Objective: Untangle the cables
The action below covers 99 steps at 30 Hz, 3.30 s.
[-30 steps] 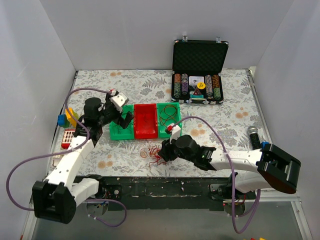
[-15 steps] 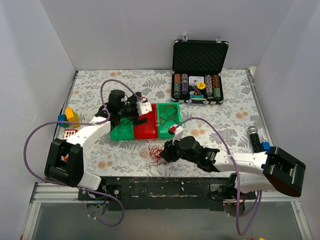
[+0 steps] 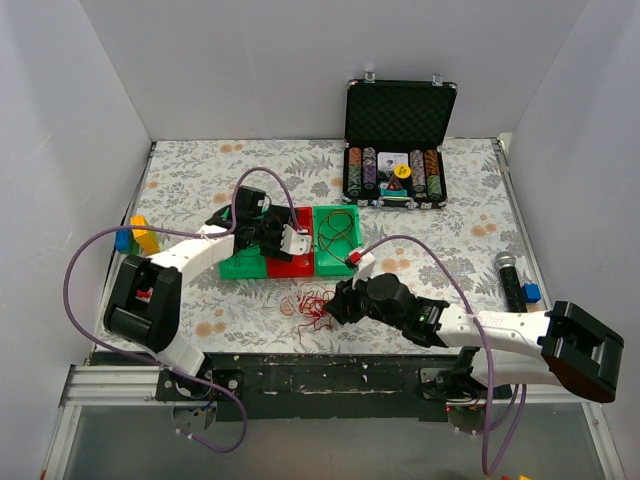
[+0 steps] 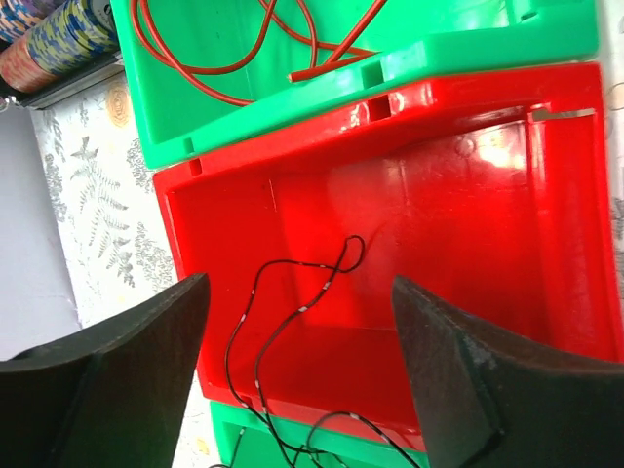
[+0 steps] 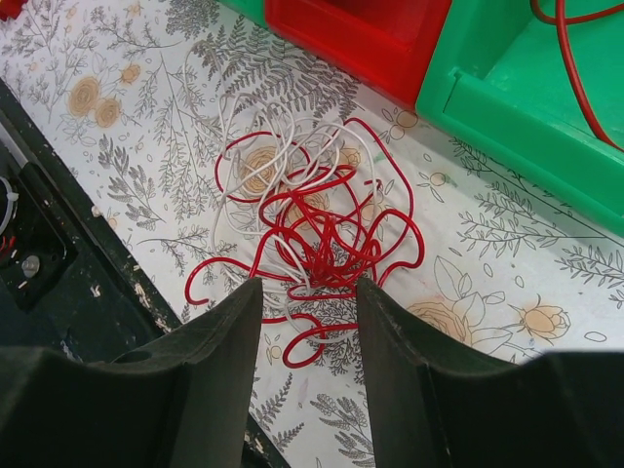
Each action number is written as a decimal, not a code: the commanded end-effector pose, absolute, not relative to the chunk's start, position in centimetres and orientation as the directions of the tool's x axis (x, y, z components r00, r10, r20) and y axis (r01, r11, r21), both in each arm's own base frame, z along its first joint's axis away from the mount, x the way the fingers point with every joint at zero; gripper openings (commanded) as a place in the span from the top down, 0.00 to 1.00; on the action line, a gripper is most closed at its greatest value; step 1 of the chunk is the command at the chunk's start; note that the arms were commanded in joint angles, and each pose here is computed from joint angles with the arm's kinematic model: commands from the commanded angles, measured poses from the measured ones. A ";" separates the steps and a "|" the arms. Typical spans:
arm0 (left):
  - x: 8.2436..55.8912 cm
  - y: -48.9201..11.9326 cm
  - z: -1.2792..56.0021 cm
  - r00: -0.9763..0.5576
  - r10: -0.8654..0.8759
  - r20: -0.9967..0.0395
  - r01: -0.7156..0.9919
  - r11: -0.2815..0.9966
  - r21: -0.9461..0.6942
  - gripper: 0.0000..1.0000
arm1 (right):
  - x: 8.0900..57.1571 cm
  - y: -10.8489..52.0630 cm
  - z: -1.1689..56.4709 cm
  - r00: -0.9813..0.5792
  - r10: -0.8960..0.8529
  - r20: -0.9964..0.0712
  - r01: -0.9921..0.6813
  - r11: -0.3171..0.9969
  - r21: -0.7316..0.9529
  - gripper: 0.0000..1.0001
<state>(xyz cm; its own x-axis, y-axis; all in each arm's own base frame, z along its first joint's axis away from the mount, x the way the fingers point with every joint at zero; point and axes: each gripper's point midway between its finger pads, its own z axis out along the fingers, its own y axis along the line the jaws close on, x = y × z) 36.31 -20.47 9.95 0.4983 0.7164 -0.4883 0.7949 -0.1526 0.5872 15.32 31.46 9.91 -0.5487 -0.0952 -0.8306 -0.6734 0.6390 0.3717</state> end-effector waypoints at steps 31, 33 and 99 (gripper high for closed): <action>38.1 -9.7 18.2 -0.009 0.679 -0.734 0.534 0.624 0.571 1.00 | 15.8 30.6 11.6 -0.540 -0.007 -0.842 -0.658 0.628 0.416 0.57; 37.8 -8.8 16.7 -0.057 0.696 -0.716 0.526 0.630 0.571 1.00 | 15.8 30.7 11.6 -0.539 -0.008 -0.842 -0.659 0.627 0.416 0.57; 20.8 -22.2 8.8 0.132 0.507 -0.852 0.950 0.182 0.255 0.30 | 13.7 31.6 18.5 -0.496 -0.068 -0.866 -0.791 0.448 0.417 0.99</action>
<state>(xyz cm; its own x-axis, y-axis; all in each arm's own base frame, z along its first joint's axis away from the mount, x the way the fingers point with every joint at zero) 20.08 -21.28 8.95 0.0794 0.5282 -0.8454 0.9613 0.1840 0.2052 14.35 32.66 15.93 -0.5020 -0.1055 -0.8584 -0.7887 0.4633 0.4042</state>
